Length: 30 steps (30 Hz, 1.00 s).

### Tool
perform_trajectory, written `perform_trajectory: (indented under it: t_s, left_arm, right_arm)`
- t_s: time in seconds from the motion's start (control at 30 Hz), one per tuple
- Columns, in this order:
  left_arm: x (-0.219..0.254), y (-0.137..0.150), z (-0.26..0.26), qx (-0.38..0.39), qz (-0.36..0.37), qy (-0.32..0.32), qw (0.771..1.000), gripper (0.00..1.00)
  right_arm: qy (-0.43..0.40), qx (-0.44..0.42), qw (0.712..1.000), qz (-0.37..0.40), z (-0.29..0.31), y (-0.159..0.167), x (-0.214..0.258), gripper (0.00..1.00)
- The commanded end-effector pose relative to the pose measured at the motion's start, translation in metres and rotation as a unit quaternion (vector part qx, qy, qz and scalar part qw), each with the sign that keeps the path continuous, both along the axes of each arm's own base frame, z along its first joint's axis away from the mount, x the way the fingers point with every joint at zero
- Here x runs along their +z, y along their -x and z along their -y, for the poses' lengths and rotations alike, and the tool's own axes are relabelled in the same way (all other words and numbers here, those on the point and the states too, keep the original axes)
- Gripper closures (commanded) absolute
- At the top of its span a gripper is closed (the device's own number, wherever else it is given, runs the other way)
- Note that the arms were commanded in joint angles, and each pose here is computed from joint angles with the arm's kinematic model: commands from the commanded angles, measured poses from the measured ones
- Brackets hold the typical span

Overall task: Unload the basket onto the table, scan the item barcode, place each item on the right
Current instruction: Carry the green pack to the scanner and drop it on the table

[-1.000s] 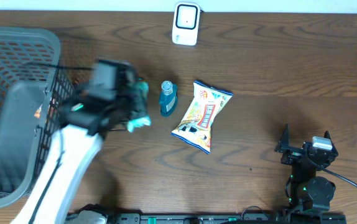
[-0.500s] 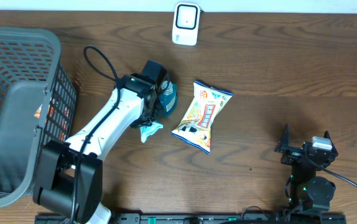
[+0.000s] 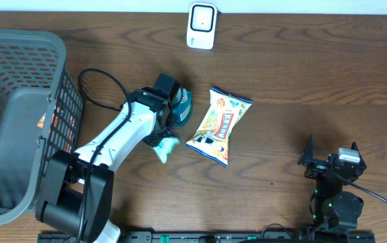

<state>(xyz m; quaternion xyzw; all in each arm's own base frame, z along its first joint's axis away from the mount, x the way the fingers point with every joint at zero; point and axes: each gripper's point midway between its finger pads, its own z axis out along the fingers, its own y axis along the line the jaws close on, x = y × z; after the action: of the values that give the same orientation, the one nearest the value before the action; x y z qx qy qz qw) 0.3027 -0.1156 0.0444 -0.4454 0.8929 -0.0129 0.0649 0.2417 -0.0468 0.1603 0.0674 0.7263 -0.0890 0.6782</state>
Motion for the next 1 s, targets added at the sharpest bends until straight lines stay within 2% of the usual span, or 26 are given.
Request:
perform_trajectory:
  t_s: [0.0,0.07,0.2,0.27,0.4,0.5,0.53,0.6,0.7,0.87,0.97]
  left_arm:
    - [0.017,-0.001,0.0,0.001,0.02,0.006,1.0,0.37]
    - [0.037,-0.004,0.001,-0.016,0.048,0.015,0.999,0.26]
    - [0.092,-0.013,-0.002,-0.059,0.124,0.025,0.99,0.2]
    - [0.152,-0.023,-0.014,-0.11,0.212,0.011,0.971,0.14]
    - [0.235,-0.028,-0.051,-0.158,0.322,-0.066,0.931,0.05]
    - [0.292,-0.024,-0.092,-0.176,0.375,-0.158,0.896,0.0]
    - [0.318,-0.019,-0.118,-0.171,0.388,-0.212,0.881,0.01]
    - [0.347,-0.01,-0.158,-0.137,0.389,-0.287,0.864,0.02]
    - [0.373,0.01,-0.225,-0.032,0.371,-0.373,0.85,0.02]
    - [0.357,0.043,-0.322,0.135,0.303,-0.408,0.851,0.02]
    - [0.323,0.048,-0.357,0.165,0.246,-0.39,0.872,0.02]
  right_arm:
    - [0.004,-0.003,1.0,-0.001,0.002,0.0,-0.001,0.01]
    - [0.004,-0.003,1.0,-0.001,0.002,0.0,-0.001,0.01]
    - [0.004,-0.003,1.0,-0.001,0.002,0.0,-0.001,0.01]
    - [0.004,-0.003,1.0,-0.001,0.002,0.0,-0.001,0.01]
    - [0.004,-0.003,1.0,-0.001,0.002,0.0,-0.001,0.01]
    - [0.004,-0.003,1.0,-0.001,0.002,0.0,-0.001,0.01]
    - [0.004,-0.003,1.0,-0.001,0.002,0.0,-0.001,0.01]
    - [0.004,-0.003,1.0,-0.001,0.002,0.0,-0.001,0.01]
    - [0.004,-0.003,1.0,-0.001,0.002,0.0,-0.001,0.01]
    - [0.004,-0.003,1.0,-0.001,0.002,0.0,-0.001,0.01]
    - [0.004,-0.003,1.0,-0.001,0.002,0.0,-0.001,0.01]
